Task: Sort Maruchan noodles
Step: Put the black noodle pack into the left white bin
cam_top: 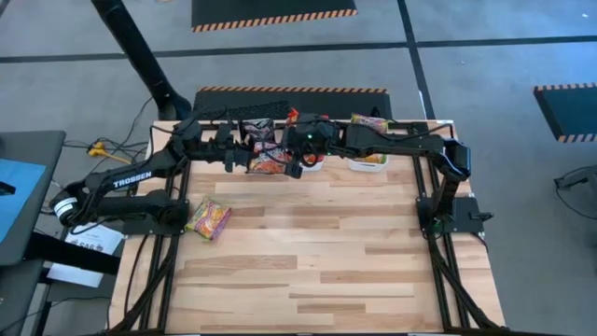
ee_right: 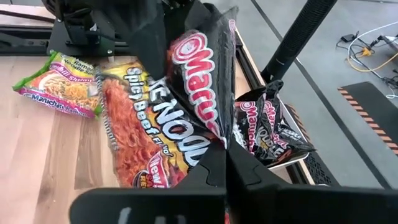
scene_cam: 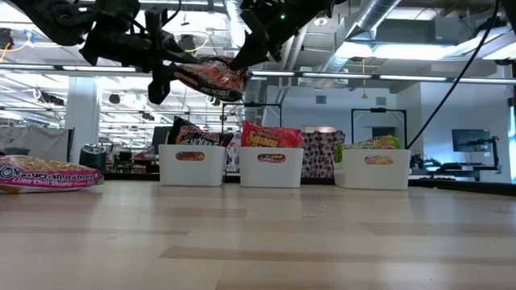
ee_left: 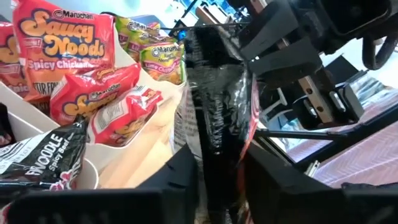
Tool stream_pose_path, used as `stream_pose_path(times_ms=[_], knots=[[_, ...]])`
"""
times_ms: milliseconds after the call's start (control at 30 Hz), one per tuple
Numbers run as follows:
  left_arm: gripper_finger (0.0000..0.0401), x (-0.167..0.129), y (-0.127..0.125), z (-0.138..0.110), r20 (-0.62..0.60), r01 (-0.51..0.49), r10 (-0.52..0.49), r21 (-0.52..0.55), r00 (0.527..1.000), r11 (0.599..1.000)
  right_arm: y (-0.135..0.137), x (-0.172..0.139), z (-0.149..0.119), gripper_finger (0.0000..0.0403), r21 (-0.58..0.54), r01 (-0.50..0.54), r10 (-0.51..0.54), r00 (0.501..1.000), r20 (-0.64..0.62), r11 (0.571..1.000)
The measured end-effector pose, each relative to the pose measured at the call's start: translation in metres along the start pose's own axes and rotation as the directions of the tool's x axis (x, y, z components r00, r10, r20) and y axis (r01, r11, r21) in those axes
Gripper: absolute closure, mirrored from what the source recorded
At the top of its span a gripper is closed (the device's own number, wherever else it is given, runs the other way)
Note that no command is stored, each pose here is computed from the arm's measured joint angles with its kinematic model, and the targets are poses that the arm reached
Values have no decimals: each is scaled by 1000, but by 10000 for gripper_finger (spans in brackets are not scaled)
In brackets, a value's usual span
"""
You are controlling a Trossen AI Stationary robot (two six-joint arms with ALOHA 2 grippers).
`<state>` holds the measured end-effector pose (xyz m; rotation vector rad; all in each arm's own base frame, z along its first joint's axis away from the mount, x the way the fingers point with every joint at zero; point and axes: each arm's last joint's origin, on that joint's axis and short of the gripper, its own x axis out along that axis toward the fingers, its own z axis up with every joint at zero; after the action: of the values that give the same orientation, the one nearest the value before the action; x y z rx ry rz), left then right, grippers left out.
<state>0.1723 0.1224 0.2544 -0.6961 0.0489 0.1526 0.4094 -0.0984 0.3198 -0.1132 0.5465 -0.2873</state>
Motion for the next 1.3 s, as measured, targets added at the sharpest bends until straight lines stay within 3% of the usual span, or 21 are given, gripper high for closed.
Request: stream_pose_path(times_ms=[167,433,733,867,1100,1300], knots=[[348,0,0,0,2,6,-6,5,1000,1000,0,0,0,386,34,1,-1,1000,-2,999],[353,0,-1,0,-5,18,-18,40,1000,999,-2,-1,2,310,136,3,-4,1000,10,991],[390,-1,-1,0,-10,18,-18,49,1000,999,-10,-24,36,243,140,6,-15,998,61,990],[395,-6,1,3,6,1,-1,51,1000,999,-15,-35,47,232,100,12,-17,999,44,995],[396,-22,-9,9,-2,80,-80,78,997,994,-22,-53,60,231,101,19,-22,999,28,995],[396,-30,-15,-3,-27,-3,6,122,1000,993,-22,-55,63,232,101,18,-22,999,32,995]])
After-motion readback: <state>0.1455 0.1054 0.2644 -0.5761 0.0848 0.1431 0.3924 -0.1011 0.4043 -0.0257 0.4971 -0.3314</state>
